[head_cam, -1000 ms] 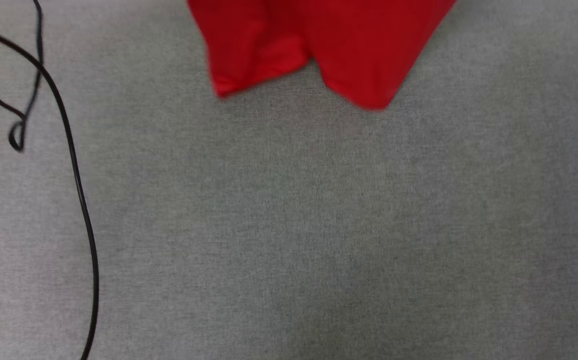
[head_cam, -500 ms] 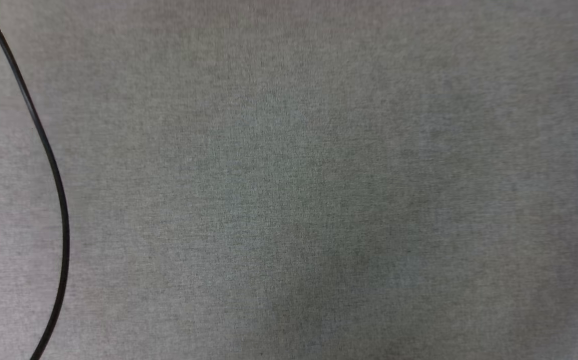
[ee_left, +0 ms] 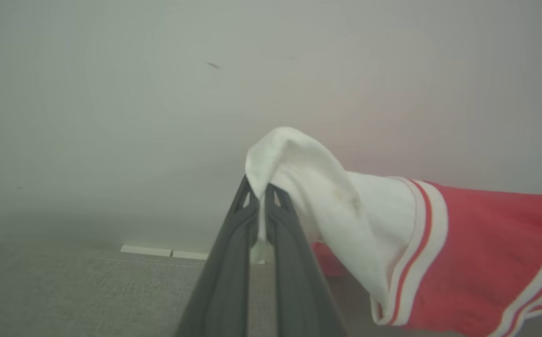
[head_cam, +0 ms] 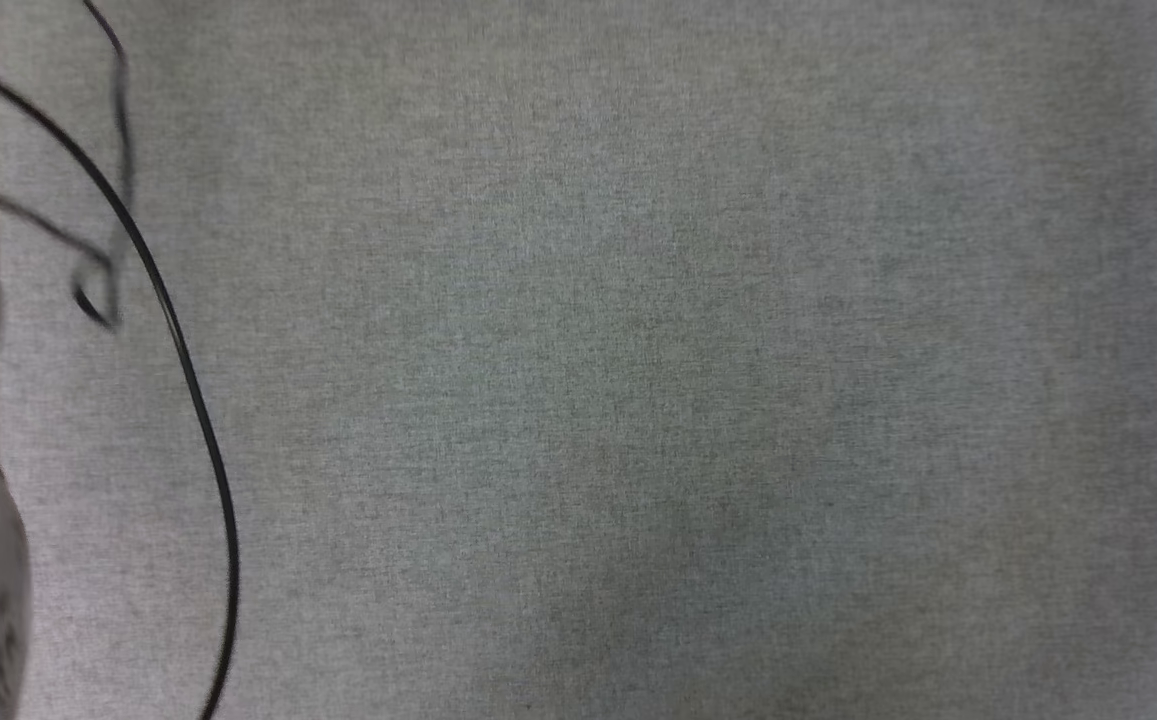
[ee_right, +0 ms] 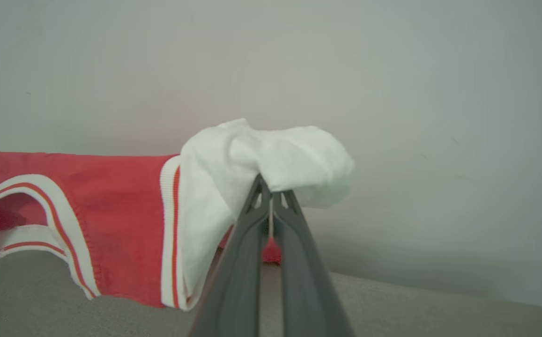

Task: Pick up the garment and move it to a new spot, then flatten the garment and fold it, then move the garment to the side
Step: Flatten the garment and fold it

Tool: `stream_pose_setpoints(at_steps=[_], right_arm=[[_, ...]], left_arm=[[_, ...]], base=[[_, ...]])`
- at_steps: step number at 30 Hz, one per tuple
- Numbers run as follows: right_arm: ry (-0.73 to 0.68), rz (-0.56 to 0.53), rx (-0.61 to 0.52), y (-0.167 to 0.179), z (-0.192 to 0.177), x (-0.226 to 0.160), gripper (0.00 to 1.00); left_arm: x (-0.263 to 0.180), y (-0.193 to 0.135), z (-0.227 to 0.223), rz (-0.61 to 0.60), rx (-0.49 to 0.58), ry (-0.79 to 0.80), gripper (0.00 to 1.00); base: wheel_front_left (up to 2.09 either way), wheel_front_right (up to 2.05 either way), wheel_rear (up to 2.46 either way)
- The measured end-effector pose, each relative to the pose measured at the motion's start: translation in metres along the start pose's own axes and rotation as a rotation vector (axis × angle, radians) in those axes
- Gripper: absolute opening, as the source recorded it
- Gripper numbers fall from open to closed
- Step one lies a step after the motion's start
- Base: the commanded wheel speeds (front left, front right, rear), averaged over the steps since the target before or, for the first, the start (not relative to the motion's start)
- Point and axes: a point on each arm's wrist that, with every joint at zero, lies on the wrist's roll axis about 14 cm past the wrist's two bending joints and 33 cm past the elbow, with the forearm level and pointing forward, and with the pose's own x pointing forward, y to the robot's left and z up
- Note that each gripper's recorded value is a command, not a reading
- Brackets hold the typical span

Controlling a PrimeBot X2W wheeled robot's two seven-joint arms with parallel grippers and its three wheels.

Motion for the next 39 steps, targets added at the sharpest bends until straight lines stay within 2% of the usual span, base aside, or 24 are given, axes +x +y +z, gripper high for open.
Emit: stream_pose_setpoints(at_steps=[5, 9, 12, 20, 28, 39], right_arm=[[0.076, -0.026, 0.140, 0.001, -0.060, -0.040, 0.00], [0.142, -0.060, 0.199, -0.002, -0.100, -0.084, 0.00], [0.165, -0.076, 0.219, -0.003, -0.116, -0.115, 0.00], [0.178, -0.128, 0.280, -0.010, -0.128, -0.191, 0.00], [0.189, -0.150, 0.309, -0.001, -0.127, -0.258, 0.00], [0.262, -0.218, 0.352, 0.019, -0.143, -0.349, 0.00]], left_arm=[[-0.041, 0.014, -0.048, 0.042, -0.091, 0.095, 0.00], [-0.086, 0.021, -0.077, 0.055, -0.119, 0.151, 0.00], [-0.115, 0.021, -0.087, 0.049, -0.125, 0.167, 0.00], [-0.184, 0.022, -0.083, 0.036, -0.125, 0.166, 0.00], [-0.254, 0.014, -0.082, 0.032, -0.113, 0.198, 0.00], [-0.343, 0.013, -0.084, 0.096, -0.068, 0.250, 0.00]], base=[[0.00, 0.00, 0.00], [0.00, 0.00, 0.00], [0.00, 0.00, 0.00], [0.00, 0.00, 0.00], [0.00, 0.00, 0.00], [0.00, 0.00, 0.00]])
